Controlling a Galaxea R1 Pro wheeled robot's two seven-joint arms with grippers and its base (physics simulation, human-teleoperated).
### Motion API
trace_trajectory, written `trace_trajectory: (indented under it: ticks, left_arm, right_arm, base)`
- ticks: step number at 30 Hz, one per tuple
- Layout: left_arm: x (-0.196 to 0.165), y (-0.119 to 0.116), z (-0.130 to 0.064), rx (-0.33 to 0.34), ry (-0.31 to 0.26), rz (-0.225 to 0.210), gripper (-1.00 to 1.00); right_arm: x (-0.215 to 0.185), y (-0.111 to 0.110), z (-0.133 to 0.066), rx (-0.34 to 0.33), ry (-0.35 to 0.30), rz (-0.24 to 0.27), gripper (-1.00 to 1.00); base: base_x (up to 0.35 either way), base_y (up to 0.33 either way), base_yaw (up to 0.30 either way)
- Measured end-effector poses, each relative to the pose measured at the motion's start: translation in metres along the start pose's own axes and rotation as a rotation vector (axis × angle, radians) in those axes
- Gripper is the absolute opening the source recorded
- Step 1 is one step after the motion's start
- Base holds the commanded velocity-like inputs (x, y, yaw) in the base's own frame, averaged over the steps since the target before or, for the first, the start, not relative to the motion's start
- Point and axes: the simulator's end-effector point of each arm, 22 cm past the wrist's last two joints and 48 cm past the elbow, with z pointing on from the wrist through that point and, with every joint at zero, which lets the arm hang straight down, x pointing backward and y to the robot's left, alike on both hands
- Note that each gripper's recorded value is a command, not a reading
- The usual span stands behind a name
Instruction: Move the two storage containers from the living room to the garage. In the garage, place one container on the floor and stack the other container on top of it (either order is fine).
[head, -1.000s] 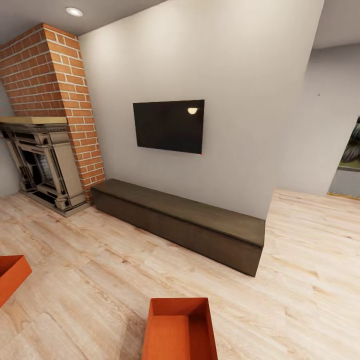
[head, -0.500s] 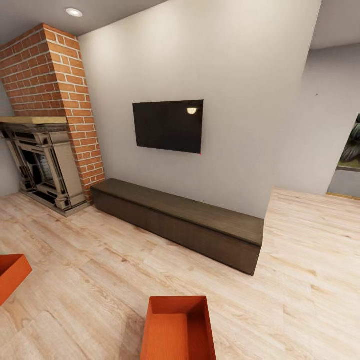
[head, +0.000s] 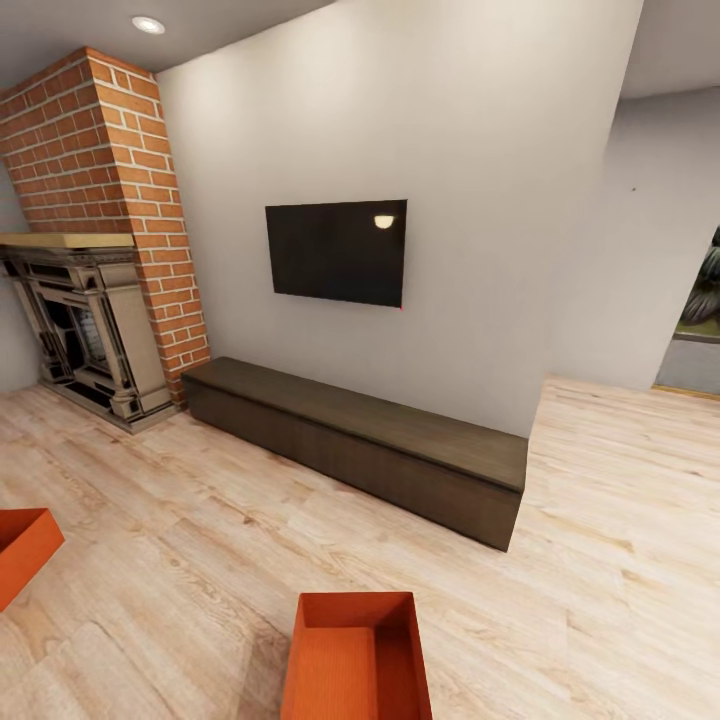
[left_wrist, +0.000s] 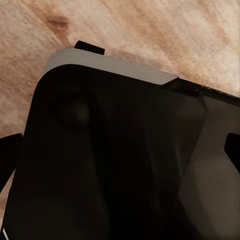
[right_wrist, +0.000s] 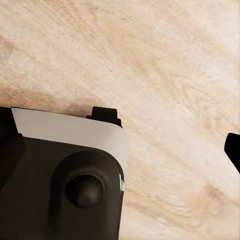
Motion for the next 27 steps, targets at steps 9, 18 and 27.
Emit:
trace_trajectory:
  ticks: [9,18,27]
  left_arm:
    - [0.0,0.001,0.0,0.0,0.001,0.012,1.0]
    - [-0.001,0.017,0.0,-0.021,0.004,0.02,1.0]
    - [0.003,0.02,0.0,-0.027,0.016,0.023,1.0]
  right_arm:
    - [0.001,0.0,0.0,0.002,0.006,0.001,1.0]
    - [0.004,0.002,0.0,0.004,0.014,0.0,1.0]
    - [0.011,0.001,0.001,0.004,0.031,0.0,1.0]
  base:
    - [0.0,0.0,0.0]
    - [0.0,0.0,0.0]
    - [0.0,0.0,0.0]
